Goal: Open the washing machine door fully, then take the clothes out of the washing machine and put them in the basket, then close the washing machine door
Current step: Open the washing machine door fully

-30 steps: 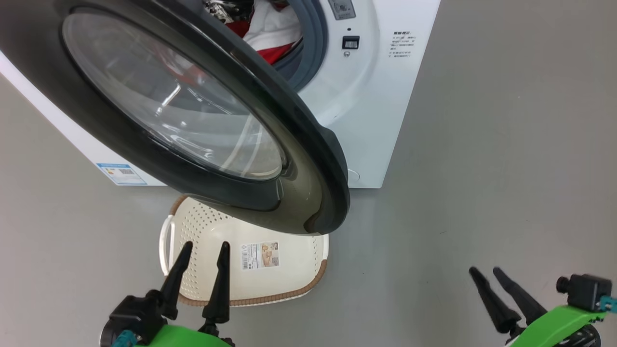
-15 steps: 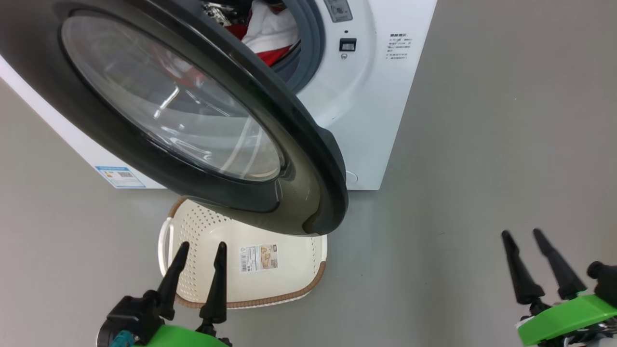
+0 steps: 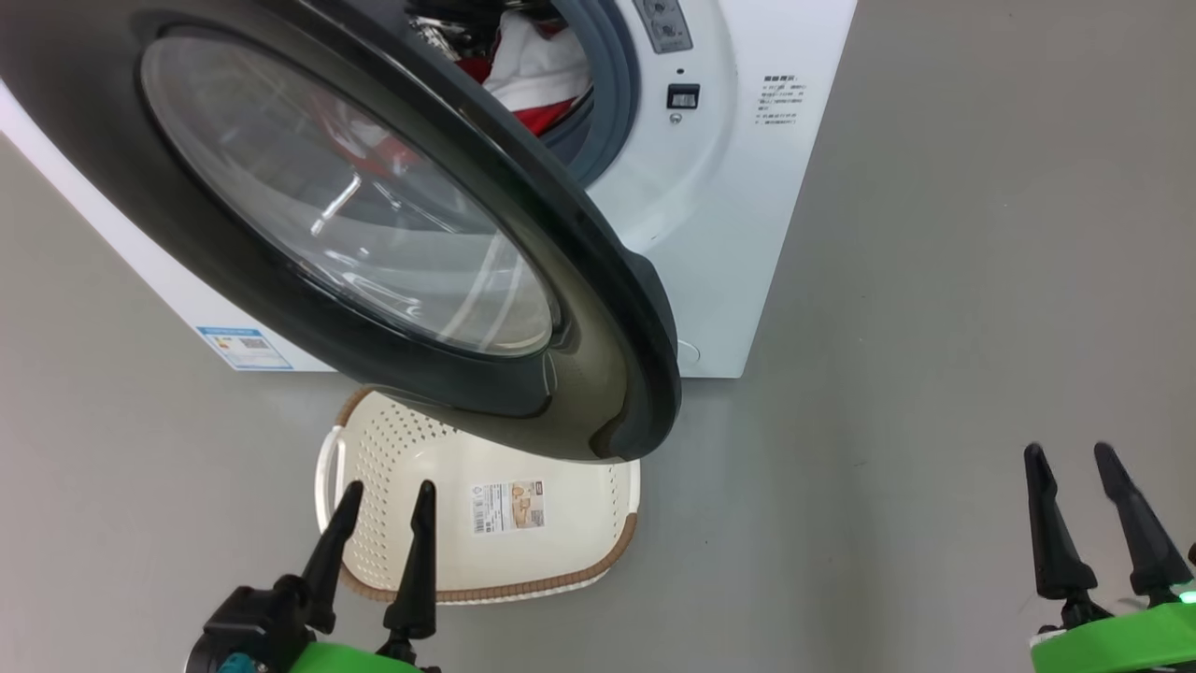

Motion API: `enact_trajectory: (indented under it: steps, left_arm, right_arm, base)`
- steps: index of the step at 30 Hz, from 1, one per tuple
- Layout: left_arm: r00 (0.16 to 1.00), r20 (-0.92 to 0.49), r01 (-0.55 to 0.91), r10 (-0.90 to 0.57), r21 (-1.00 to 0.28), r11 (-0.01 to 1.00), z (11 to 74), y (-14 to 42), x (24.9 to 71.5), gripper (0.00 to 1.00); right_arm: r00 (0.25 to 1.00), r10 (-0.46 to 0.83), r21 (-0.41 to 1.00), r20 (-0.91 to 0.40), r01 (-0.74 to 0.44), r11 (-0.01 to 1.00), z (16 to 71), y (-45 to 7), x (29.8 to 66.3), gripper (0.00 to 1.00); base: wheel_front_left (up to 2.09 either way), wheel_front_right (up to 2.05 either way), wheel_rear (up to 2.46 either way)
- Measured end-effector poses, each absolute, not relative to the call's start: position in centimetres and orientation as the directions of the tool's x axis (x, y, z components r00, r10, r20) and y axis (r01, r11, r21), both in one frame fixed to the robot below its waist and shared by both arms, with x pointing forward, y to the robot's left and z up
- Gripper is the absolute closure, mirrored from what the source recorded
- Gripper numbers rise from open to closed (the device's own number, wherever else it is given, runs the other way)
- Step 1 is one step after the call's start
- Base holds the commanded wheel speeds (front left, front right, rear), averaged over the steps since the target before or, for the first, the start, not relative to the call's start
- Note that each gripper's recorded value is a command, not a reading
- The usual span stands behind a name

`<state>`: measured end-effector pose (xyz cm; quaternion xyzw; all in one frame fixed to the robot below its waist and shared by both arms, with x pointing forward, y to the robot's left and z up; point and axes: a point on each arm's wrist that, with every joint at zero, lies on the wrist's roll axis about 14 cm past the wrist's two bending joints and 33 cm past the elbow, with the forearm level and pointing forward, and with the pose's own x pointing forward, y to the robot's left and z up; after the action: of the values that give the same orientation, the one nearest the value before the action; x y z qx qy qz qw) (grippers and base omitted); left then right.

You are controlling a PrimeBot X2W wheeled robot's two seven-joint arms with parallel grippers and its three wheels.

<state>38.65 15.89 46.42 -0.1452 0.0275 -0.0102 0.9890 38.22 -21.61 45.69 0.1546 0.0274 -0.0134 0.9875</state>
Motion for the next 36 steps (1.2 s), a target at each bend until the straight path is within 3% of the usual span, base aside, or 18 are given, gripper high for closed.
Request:
enact_trajectory:
  steps: [20,21,23,30,36]
  left_arm:
    - [0.998,-0.062,0.003,-0.021,-0.289,0.957,46.1,16.1,38.0,0.0]
    - [0.998,-0.062,0.002,-0.021,-0.288,0.958,46.1,16.1,38.0,0.0]
    - [0.998,-0.063,0.001,-0.02,-0.288,0.958,46.1,16.1,37.9,0.0]
    - [0.998,-0.064,-0.011,-0.008,-0.287,0.958,46.1,16.5,37.6,0.0]
    - [0.998,-0.066,-0.018,-0.001,-0.288,0.957,46.1,16.7,37.4,0.0]
  right_arm:
    - [0.997,0.013,0.322,-0.079,0.013,0.947,45.0,-20.4,38.0,0.0]
    - [0.997,0.015,0.337,-0.077,0.012,0.942,45.1,-20.2,38.1,0.53]
    - [0.997,0.028,0.356,-0.067,-0.002,0.934,45.3,-19.7,38.3,1.0]
    - [0.996,0.082,0.439,0.039,-0.09,0.894,48.4,-17.3,41.0,1.0]
    - [0.972,0.14,0.579,0.187,-0.224,0.784,53.1,-14.1,44.2,1.0]
  base:
    - [0.0,0.0,0.0]
    - [0.0,0.0,0.0]
    - [0.0,0.0,0.0]
    - [0.0,0.0,0.0]
    - [0.0,0.0,0.0]
